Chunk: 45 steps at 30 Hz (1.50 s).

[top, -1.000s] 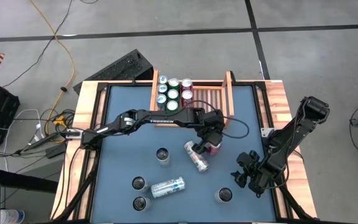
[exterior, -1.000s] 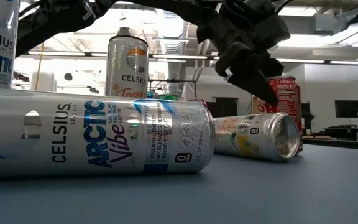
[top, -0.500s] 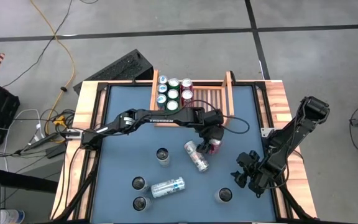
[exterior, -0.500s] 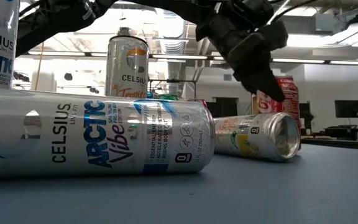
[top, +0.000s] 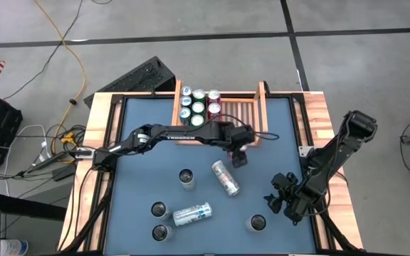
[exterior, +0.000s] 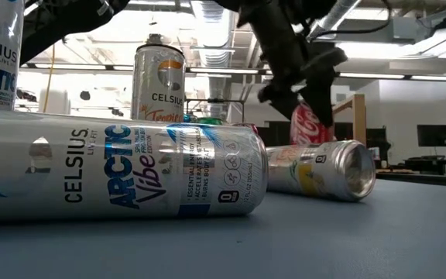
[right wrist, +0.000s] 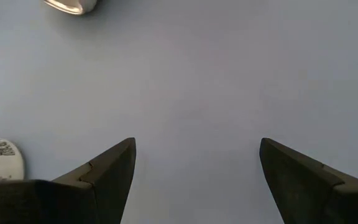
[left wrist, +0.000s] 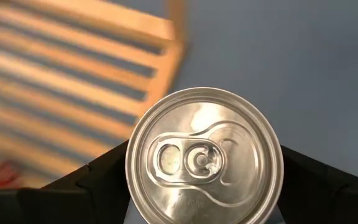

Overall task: Place canned beverage on shelf
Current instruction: Put the red soda can on the shelf

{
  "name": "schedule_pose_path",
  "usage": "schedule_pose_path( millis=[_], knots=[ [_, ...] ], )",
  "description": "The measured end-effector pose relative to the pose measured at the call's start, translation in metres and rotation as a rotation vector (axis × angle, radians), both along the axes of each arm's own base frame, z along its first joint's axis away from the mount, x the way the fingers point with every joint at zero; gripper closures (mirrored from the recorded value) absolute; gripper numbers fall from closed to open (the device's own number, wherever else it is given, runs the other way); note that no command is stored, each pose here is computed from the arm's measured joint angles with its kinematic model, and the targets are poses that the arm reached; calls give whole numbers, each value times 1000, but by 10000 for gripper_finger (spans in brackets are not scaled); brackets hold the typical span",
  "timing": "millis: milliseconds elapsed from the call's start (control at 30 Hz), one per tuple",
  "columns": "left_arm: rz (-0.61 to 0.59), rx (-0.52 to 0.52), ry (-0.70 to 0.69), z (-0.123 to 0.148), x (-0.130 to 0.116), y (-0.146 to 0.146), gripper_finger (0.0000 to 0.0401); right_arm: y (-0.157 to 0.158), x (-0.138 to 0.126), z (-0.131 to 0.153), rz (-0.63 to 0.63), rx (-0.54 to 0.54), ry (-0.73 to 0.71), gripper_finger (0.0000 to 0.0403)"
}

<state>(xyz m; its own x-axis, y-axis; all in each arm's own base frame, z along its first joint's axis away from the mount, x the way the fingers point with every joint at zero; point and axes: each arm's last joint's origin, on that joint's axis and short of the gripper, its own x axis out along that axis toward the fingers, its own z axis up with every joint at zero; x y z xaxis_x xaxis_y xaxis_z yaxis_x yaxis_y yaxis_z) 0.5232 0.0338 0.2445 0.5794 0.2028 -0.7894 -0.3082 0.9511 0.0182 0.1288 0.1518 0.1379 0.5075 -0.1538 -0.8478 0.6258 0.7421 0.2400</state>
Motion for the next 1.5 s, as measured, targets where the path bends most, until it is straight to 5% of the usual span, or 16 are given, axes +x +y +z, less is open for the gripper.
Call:
schedule_pose_path(
  millis=[300, 833, 1100, 1500],
  knots=[
    [320, 2, 65, 10, -20, 4, 104, 4, 3, -15, -68, -22, 10, 74],
    [765, 83, -29, 19, -36, 36, 103, 4, 5, -16, -84, -19, -3, 74],
    [882, 35, -107, 20, -36, 36, 103, 4, 5, -16, -53, -39, 4, 74],
    [872, 64, -16, -4, -39, 43, 103, 3, 4, -16, -44, -55, 5, 74]
  ],
)
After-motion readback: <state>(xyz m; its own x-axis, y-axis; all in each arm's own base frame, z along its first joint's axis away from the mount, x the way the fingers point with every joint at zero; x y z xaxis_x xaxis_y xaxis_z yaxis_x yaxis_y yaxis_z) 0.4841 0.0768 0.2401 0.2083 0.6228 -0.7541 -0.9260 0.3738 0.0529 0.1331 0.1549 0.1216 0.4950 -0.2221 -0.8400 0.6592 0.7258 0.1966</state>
